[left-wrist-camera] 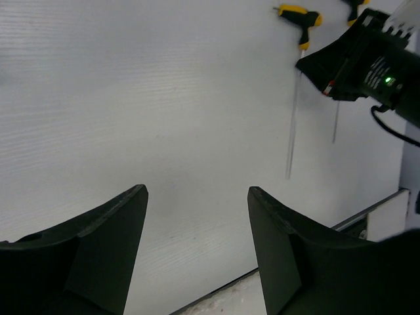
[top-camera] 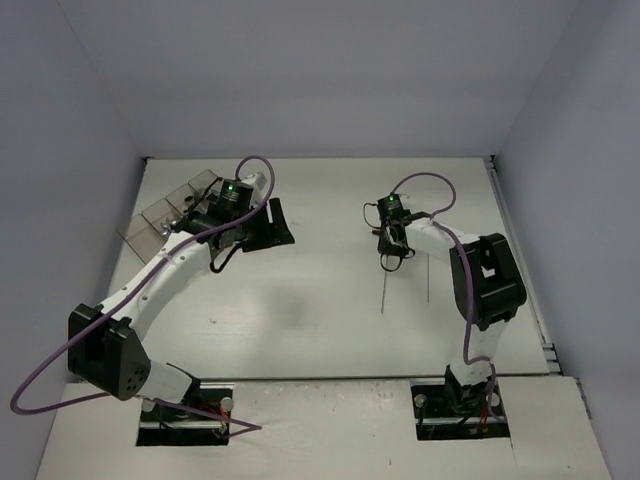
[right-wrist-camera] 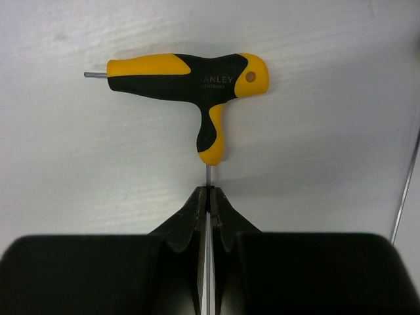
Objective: Sort the tools into containers
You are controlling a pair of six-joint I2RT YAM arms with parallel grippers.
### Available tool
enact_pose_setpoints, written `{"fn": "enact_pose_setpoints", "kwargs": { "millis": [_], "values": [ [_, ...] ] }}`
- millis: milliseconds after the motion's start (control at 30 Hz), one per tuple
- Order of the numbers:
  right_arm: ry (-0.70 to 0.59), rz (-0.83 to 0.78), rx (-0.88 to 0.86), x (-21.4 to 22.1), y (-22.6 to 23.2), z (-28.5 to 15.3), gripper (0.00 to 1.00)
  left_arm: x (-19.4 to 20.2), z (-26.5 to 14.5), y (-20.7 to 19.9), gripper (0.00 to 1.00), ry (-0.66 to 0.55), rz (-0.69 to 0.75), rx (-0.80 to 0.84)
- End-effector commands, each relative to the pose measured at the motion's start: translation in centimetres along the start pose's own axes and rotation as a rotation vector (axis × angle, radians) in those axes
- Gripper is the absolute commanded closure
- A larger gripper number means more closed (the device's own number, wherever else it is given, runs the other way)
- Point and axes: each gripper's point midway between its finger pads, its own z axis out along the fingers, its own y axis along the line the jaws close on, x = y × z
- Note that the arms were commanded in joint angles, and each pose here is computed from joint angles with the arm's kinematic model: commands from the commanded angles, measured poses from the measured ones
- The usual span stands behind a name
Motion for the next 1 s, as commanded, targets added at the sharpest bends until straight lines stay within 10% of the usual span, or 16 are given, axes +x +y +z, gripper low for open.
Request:
{"fn": "enact_pose_setpoints", "kwargs": {
  "millis": [0, 967],
  "values": [
    [-0.123, -0.063, -0.186, -2.2, 4.1, -5.1, 1.0, -2.7, -0.7, -4.9, 0.41, -0.121, -0.041, 0.216],
    [-0.296, -0.028, -0.722, -4.2, 16.3, -19.4, 1.0, -3.9, 1.6, -10.1, 0.46, -0.284, -0.095, 0.356]
  ]
}}
